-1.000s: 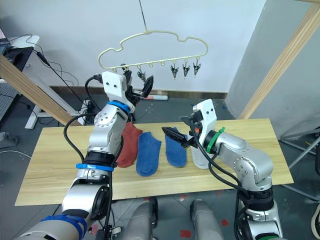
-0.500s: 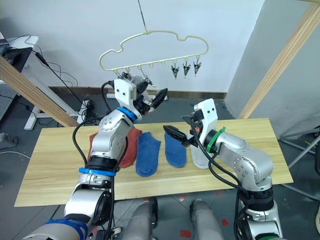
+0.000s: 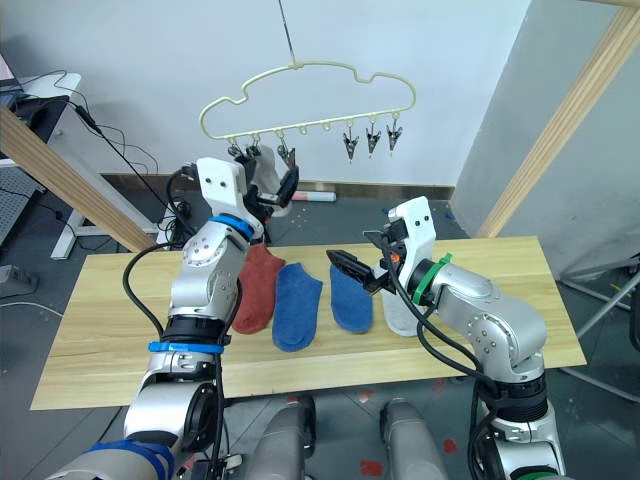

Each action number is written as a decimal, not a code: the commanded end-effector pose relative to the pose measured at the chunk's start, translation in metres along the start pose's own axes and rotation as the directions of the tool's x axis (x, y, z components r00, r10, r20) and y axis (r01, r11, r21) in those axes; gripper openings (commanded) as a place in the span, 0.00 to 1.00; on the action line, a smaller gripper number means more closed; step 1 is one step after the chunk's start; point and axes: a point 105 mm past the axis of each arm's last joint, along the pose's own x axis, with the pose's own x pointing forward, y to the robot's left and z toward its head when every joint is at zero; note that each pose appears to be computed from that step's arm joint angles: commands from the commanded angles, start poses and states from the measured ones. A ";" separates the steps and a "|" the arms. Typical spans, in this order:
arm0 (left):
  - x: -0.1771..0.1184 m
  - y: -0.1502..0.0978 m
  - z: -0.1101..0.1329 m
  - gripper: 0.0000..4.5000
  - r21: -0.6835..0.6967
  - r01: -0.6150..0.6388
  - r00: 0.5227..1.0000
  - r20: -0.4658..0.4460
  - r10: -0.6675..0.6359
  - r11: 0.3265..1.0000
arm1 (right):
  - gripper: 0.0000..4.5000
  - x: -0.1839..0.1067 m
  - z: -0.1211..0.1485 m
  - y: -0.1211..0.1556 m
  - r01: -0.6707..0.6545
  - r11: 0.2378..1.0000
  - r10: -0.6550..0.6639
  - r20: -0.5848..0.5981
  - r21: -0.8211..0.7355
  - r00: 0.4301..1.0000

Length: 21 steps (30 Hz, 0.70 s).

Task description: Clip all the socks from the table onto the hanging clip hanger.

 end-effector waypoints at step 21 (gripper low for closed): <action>0.006 0.009 0.007 1.00 0.296 -0.001 0.999 0.032 -0.009 0.955 | 0.99 -0.004 0.011 -0.001 0.019 1.000 -0.018 0.062 -0.019 0.998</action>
